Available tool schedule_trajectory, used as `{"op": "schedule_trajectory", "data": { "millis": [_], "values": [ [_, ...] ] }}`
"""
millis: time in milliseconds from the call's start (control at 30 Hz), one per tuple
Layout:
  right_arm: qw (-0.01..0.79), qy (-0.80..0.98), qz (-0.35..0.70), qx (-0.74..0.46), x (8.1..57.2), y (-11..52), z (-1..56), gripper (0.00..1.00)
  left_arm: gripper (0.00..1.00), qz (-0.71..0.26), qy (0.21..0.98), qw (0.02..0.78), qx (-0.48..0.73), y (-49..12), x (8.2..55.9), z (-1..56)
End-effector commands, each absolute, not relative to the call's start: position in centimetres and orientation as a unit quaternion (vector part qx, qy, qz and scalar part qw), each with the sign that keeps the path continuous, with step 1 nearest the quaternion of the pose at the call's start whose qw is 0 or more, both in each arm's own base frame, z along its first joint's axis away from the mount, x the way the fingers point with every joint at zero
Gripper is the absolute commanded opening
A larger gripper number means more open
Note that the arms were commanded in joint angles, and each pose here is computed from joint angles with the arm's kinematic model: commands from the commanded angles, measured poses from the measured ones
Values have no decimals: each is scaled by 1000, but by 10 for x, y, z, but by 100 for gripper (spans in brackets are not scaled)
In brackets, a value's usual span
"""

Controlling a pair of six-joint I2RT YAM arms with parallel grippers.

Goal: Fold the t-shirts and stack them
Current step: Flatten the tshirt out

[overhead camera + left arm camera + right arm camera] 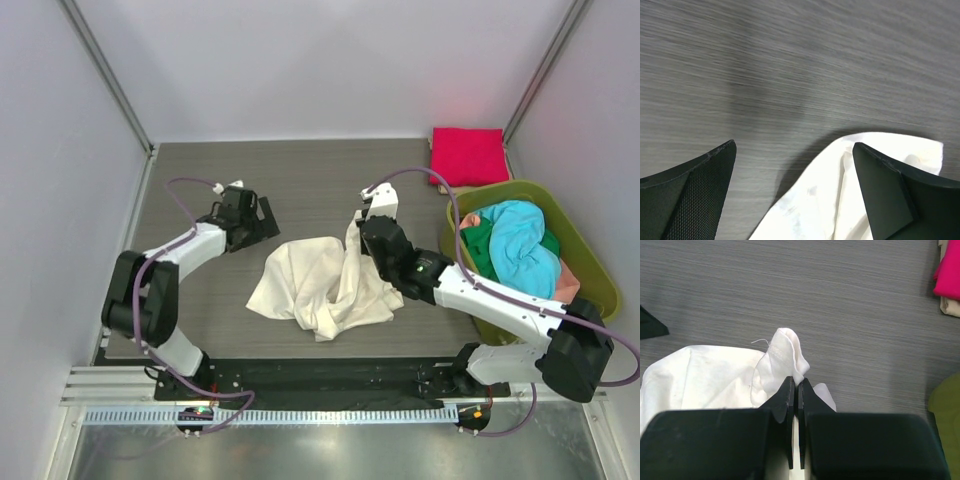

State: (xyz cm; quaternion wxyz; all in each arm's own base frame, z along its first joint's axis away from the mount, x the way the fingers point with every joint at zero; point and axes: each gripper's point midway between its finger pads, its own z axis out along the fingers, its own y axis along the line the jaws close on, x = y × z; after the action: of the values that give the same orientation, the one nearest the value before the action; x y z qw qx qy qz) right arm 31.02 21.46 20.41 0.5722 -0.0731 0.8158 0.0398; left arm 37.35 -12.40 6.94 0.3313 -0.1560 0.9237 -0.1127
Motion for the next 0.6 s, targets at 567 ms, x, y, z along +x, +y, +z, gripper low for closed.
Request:
{"op": "schedule_trajectory", "data": {
  "millis": [567],
  "values": [
    [566,824,12,-15,317,193,192,1,95,-197,940,270,68,-272,364,22]
  ]
}}
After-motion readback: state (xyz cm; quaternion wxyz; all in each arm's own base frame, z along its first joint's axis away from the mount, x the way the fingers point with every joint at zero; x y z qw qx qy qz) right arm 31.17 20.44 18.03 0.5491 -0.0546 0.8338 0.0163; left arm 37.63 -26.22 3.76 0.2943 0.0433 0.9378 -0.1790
